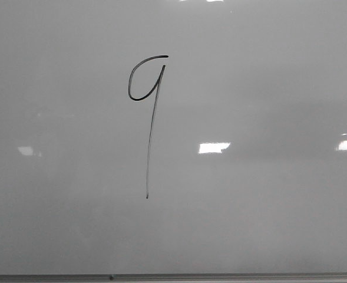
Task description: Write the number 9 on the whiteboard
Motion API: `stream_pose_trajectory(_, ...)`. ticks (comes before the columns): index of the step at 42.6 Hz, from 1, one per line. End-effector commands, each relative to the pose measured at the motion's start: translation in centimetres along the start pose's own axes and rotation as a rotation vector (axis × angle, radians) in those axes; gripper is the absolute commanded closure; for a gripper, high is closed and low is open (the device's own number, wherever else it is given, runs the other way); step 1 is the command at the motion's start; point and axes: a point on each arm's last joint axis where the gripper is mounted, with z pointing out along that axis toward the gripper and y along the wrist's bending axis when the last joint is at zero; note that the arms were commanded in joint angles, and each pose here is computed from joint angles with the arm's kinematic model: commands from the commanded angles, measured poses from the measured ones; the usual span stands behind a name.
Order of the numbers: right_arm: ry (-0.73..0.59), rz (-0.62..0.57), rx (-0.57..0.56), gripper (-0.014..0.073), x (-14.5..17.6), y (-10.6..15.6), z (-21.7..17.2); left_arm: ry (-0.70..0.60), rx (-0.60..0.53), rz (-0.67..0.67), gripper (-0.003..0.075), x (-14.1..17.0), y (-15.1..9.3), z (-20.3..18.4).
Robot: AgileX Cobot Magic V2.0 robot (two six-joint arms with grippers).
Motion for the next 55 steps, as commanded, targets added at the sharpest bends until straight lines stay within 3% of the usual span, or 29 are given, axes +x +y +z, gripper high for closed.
stream_pose_trajectory(1, -0.067, 0.019, 0.045, 0.0665, -1.2, -0.4, -0.3, -0.126, -0.032, -0.017, 0.0442, -2.0, 0.3, -1.4)
stream_pose_trajectory(9, -0.067, 0.019, 0.045, 0.0665, -1.2, -0.4, -0.3, -0.163, -0.032, -0.017, 0.0428, -2.6, 0.3, -2.4)
stream_pose_trajectory(16, -0.067, 0.019, 0.045, 0.0665, -1.2, -0.4, -0.3, -0.196, -0.016, -0.015, 0.0328, -3.1, 0.1, -4.0)
stream_pose_trajectory(27, -0.069, 0.019, 0.046, 0.0665, -1.2, -0.5, -0.3, -0.419, 0.019, 0.023, 0.0315, -4.7, -0.4, -12.6)
stream_pose_trajectory(32, -0.069, 0.019, 0.046, 0.0665, -1.2, -0.5, -0.3, -0.517, 0.051, 0.039, 0.0386, -4.4, -0.8, -17.2)
stream_pose_trajectory(42, -0.067, 0.019, 0.045, 0.0665, -1.2, -0.5, -0.3, -0.558, 0.133, 0.088, 0.0735, -2.0, -1.7, -22.6)
stream_pose_trajectory(55, -0.067, 0.019, 0.045, 0.0665, -1.2, -0.5, -0.3, -0.641, 0.136, 0.096, 0.0739, -1.2, -1.8, -25.0)
